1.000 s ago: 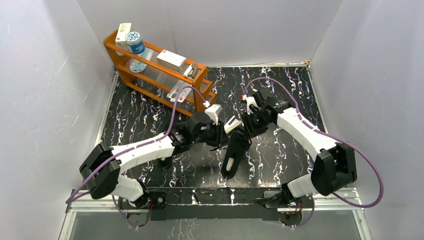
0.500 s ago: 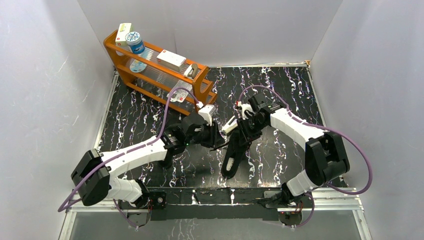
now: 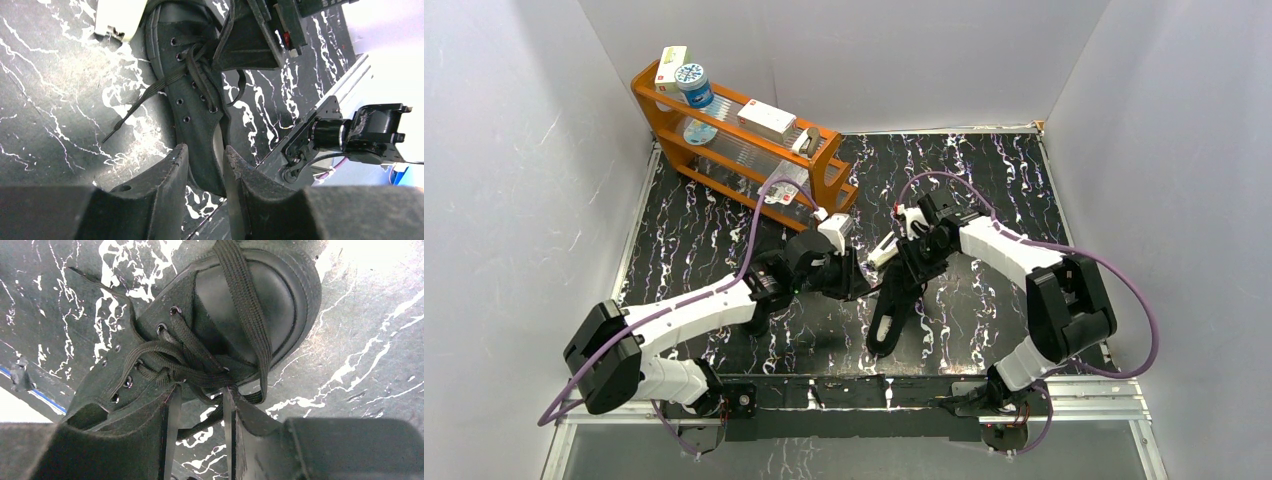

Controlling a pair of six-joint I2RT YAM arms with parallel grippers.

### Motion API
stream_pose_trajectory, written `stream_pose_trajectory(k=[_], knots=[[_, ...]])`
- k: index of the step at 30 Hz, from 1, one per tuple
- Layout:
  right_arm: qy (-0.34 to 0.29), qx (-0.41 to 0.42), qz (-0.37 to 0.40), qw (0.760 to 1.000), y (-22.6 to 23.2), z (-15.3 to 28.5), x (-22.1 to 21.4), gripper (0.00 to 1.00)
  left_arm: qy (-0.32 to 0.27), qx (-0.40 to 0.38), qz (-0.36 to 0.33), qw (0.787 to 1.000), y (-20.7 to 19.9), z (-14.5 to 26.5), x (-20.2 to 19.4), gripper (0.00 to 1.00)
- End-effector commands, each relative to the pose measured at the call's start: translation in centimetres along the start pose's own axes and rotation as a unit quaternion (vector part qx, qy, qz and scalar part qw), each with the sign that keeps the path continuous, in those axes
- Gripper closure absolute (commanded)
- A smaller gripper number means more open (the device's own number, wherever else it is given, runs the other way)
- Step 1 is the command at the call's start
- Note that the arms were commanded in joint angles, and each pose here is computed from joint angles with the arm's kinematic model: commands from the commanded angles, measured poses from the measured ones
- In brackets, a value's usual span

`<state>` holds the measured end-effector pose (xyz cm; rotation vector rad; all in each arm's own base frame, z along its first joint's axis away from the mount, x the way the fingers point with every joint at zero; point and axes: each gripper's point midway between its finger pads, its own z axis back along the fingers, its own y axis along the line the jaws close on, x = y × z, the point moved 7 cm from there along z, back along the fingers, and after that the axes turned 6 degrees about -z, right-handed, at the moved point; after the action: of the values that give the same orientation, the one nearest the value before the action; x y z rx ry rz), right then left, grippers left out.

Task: Tie the shoes
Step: Tie the shoelace on the shoe.

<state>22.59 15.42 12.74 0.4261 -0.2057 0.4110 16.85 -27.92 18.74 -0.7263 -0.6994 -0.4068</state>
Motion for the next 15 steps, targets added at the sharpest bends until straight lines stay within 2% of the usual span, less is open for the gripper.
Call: stream_pose_trajectory(k=[1, 6, 8, 13, 15], knots=[[-0.010, 0.001, 0.023, 1.000, -0.4, -0.9, 0.5, 0.56, -0.007, 0.006, 0.002, 1.000, 0.3, 0.9, -0.2, 0.69], [-0.008, 0.012, 0.022, 1.000, -0.3, -1.2, 0.3, 0.58, 0.022, 0.037, -0.019, 0.999, 1.7, 0.4, -1.6, 0.65], [-0.009, 0.013, 0.018, 1.000, -0.2, -1.1, 0.1, 0.63, 0.034, 0.047, -0.039, 0.998, 2.1, -0.1, -1.7, 0.64], [-0.019, 0.028, 0.015, 0.999, 0.6, 0.0, 0.4, 0.93, 0.033, 0.046, -0.080, 0.995, 2.9, -2.2, -1.9, 0.62], [-0.024, 0.041, 0.016, 0.999, 1.3, 0.9, 0.9, 1.00, 0.035, 0.043, -0.096, 0.994, 3.3, -3.3, -2.3, 0.61]])
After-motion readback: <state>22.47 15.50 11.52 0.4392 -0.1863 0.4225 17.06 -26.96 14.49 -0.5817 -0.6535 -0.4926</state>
